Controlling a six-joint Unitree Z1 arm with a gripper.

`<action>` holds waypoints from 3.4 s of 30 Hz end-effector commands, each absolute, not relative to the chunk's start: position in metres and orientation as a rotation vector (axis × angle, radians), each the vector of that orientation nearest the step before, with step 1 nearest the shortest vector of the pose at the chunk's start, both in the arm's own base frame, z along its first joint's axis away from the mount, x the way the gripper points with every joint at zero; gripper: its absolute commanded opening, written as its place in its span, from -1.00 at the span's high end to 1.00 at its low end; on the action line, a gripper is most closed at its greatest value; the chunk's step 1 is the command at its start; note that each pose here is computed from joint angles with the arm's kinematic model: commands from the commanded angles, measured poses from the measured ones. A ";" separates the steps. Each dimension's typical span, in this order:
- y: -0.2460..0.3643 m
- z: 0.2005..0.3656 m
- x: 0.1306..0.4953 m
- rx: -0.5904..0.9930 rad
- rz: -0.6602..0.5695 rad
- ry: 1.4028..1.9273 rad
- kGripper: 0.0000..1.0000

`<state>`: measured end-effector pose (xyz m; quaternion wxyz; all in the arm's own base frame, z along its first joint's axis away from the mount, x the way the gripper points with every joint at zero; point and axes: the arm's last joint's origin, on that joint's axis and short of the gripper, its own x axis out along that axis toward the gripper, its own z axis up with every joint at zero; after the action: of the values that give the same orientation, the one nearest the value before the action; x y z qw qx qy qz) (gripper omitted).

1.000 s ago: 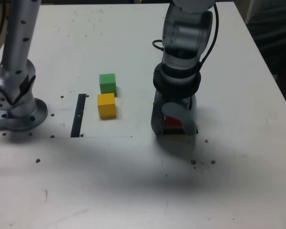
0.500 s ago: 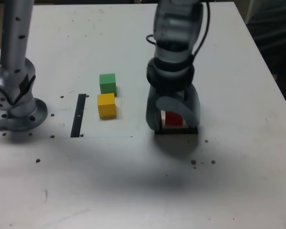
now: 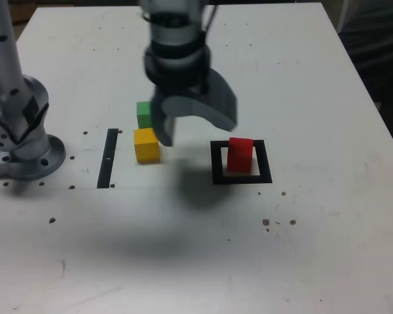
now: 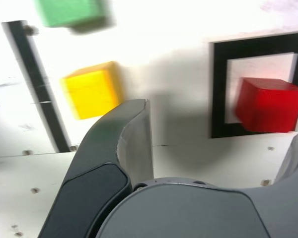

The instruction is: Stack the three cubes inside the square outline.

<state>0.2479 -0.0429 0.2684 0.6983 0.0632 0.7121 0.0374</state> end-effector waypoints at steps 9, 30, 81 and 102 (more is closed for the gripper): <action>-0.036 0.256 0.207 0.080 0.130 1.678 -0.99; -0.022 0.215 0.215 0.025 0.141 1.813 -0.89; -0.042 0.261 0.250 0.197 0.091 1.751 0.41; -0.072 0.292 0.308 0.294 -0.070 1.673 0.41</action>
<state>0.3050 -0.0709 0.2924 0.6607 0.1296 0.7389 -0.0271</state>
